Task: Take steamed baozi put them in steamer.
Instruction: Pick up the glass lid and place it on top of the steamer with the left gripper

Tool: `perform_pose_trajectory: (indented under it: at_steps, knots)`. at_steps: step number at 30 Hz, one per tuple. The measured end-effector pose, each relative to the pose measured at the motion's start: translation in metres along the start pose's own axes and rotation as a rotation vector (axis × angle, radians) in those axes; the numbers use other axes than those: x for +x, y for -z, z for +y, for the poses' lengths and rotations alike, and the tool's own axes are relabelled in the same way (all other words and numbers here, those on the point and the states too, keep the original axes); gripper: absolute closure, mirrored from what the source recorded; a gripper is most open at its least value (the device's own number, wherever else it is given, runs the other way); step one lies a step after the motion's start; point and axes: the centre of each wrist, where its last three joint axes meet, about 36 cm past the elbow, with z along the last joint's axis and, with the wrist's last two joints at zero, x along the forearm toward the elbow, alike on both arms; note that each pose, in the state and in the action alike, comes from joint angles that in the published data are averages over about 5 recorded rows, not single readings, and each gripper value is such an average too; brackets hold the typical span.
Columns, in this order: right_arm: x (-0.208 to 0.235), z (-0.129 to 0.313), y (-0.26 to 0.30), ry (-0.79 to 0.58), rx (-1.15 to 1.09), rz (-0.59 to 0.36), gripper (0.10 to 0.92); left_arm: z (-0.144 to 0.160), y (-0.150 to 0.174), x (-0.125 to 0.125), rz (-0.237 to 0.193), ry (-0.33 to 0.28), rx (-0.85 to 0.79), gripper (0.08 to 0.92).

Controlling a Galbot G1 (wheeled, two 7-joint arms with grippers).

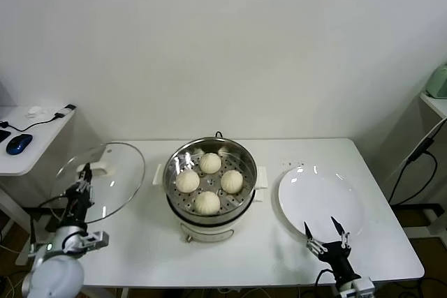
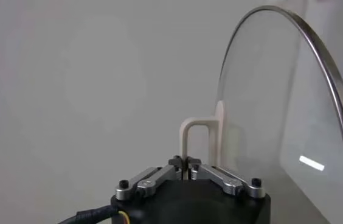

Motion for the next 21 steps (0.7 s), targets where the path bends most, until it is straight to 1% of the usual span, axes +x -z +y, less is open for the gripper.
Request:
perform_pose_trajectory:
  at_steps: [4, 7, 15, 21]
  knots:
    - [-0.002, 0.001, 0.005, -0.010, 0.008, -0.002, 0.199, 0.024, 0.029, -0.002, -0.017, -0.004, 0.028, 0.867]
    - [-0.003, 0.002, 0.007, -0.012, 0.013, -0.004, 0.200, 0.034, 0.055, 0.000, -0.030, -0.018, 0.043, 0.867]
    - [-0.003, 0.006, 0.009, -0.017, 0.020, -0.009, 0.200, 0.039, 0.133, 0.016, -0.057, -0.063, 0.071, 0.867]
    - [-0.003, 0.005, 0.008, -0.025, 0.022, -0.016, 0.199, 0.041, 0.187, 0.027, -0.079, -0.062, 0.092, 0.867]
